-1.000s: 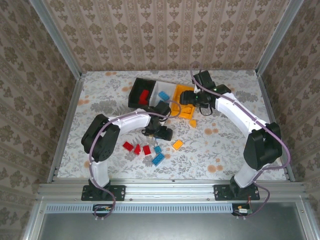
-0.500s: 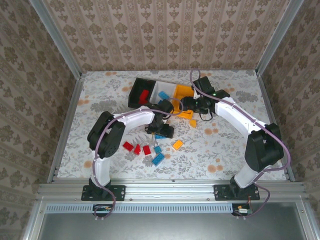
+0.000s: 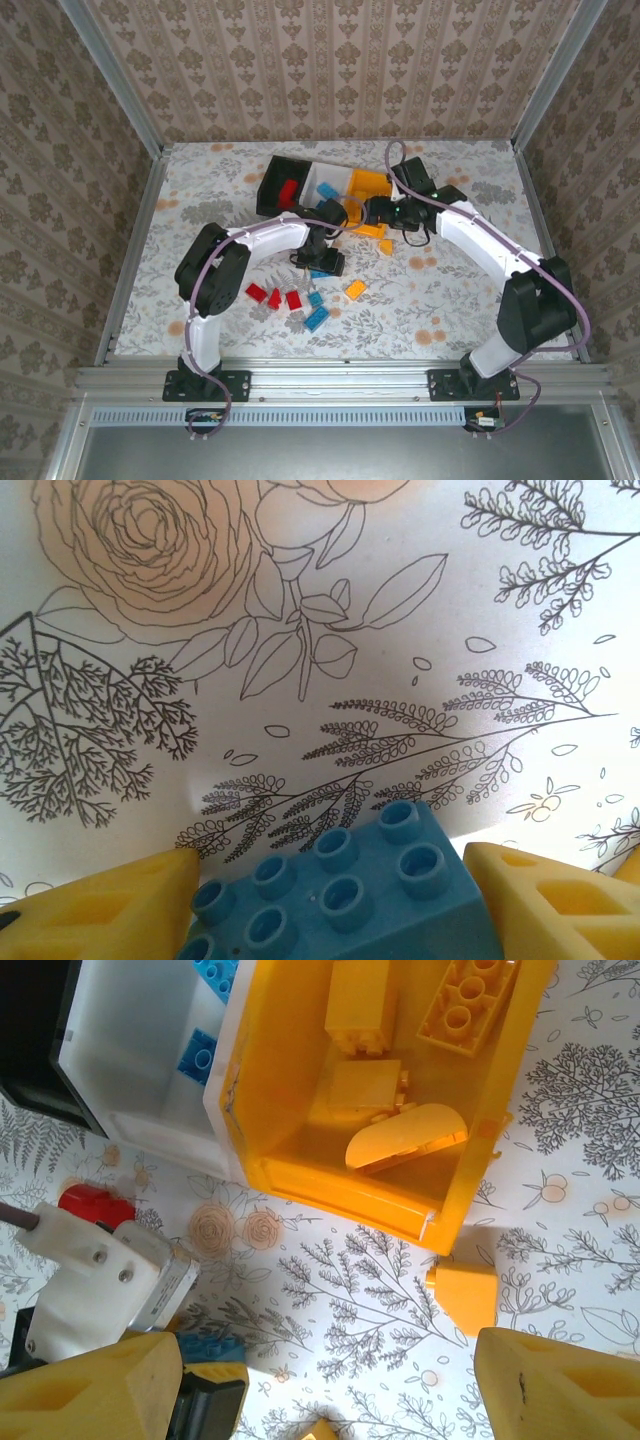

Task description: Sort the legos into containers by color

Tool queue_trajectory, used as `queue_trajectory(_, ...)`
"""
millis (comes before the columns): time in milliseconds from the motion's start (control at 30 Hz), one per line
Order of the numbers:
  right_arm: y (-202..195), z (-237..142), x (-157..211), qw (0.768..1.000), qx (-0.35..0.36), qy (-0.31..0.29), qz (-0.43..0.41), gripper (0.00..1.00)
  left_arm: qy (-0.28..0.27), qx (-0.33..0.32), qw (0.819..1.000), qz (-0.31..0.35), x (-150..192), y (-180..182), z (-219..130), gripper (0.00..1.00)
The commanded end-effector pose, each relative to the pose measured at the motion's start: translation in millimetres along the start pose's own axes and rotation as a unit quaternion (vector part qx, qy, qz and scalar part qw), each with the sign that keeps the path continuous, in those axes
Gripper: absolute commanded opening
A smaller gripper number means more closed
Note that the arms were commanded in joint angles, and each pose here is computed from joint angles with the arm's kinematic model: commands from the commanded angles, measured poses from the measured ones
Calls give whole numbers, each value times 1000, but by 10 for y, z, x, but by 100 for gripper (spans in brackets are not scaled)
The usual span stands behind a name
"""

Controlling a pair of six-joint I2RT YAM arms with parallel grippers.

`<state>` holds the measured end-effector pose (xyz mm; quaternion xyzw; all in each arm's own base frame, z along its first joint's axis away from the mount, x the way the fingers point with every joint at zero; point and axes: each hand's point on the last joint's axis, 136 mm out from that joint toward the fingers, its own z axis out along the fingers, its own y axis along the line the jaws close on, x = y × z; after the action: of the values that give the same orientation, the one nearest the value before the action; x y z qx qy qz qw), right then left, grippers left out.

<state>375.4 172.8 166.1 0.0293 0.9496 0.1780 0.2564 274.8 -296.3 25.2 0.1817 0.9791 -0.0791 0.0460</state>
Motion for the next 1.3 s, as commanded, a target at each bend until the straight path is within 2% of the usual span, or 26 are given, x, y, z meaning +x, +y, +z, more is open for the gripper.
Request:
queue_trajectory(0,5,-144,36,1000,-2,-10,2,79,-3,-4,1000,5,-36,36,-125,64)
queue_trajectory(267,-80,-284,127,1000,9,-19,4,79,-40,3,999,9,-432,196,-518,64)
queue_trajectory(400,-148,-309,223,1000,16,-16,10,79,-72,7,997,19,-812,298,-787,65)
queue_trajectory(567,-226,-314,375,1000,20,-10,21,79,-127,1,991,33,-1451,436,-1089,66)
queue_trajectory(733,-313,-308,532,999,25,-3,34,79,-167,8,985,32,-1986,552,-1135,68)
queue_trajectory(867,-366,-317,650,999,28,2,41,79,-185,22,982,30,-2265,586,-1135,73)
queue_trajectory(1067,-445,-290,811,998,42,13,43,79,-194,43,980,24,-2358,583,-1121,78)
queue_trajectory(1267,-573,-132,857,995,82,42,28,78,-189,37,981,28,-2198,596,-1298,79)
